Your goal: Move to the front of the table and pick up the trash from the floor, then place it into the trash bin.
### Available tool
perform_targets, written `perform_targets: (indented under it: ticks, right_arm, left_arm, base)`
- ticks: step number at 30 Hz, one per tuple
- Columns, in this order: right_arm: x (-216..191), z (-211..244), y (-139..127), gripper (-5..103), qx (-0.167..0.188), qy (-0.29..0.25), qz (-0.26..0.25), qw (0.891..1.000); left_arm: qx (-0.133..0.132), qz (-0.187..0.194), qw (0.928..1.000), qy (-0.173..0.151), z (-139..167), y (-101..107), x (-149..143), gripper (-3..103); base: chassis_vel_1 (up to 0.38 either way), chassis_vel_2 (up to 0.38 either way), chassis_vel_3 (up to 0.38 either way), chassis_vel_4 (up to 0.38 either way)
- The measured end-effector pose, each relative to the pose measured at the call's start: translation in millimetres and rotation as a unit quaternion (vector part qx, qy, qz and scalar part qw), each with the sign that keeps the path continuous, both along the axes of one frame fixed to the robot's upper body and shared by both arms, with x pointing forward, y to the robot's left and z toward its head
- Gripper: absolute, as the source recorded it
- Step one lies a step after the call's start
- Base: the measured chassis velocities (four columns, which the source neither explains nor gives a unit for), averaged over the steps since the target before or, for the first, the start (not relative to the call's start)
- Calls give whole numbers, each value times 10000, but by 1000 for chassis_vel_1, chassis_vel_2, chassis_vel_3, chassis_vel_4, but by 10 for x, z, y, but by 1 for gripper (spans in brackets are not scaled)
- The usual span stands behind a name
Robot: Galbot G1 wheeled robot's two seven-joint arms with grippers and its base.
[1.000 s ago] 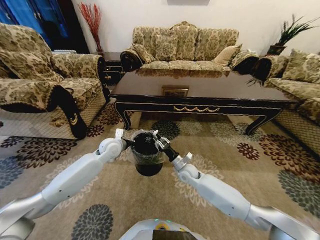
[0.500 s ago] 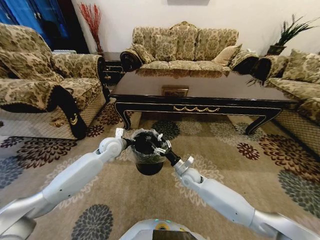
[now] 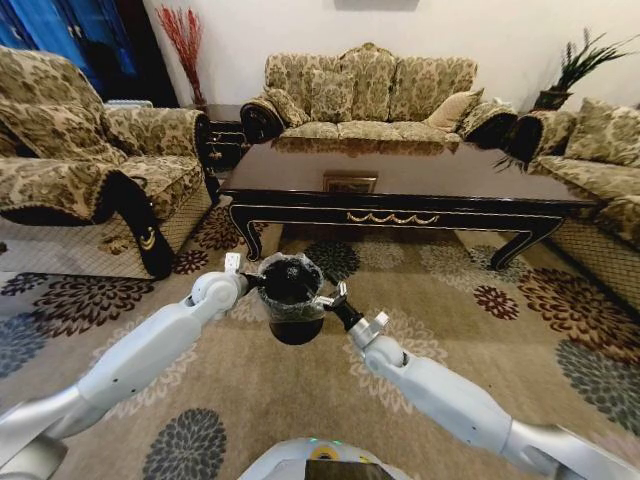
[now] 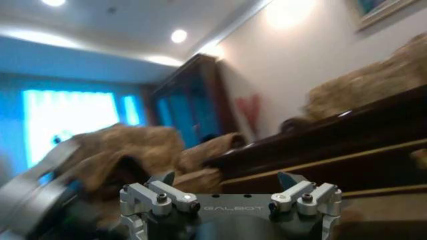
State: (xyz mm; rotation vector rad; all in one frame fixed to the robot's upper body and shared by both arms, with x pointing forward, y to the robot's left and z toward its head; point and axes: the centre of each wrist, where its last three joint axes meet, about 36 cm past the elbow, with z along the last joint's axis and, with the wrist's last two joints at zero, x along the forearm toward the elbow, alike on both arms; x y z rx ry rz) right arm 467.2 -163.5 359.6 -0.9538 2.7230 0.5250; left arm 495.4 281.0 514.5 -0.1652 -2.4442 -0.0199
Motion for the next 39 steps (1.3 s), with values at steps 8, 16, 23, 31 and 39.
perform_targets:
  ticks: [8,16,23,31,39]
  right_arm:
    - [165,137,-540,100,32,280,-1488,9885]
    - [23,89,-850,100,71,725,-2635,9619]
    - [-116,3,-908,100,-32,884,-2934,9519]
    - [-158,2,-969,100,-48,871,-3016,9495]
    - [-206,-17,-1024,100,-68,872,-3018,9493]
  left_arm:
    - [104,428,9990,16,-522,193,-337,4]
    - [41,699,9963,-491,-1060,193,-751,4]
    - [-110,1055,9935,-416,-1299,245,-850,4]
    - [-192,1221,9921,-193,-1351,299,-776,4]
    - [-71,1183,9927,-222,-1327,319,-780,20]
  base:
    - [0,0,0,0]
    - [0,0,0,0]
    - [0,0,0,0]
    - [0,0,0,0]
    - [0,0,0,0]
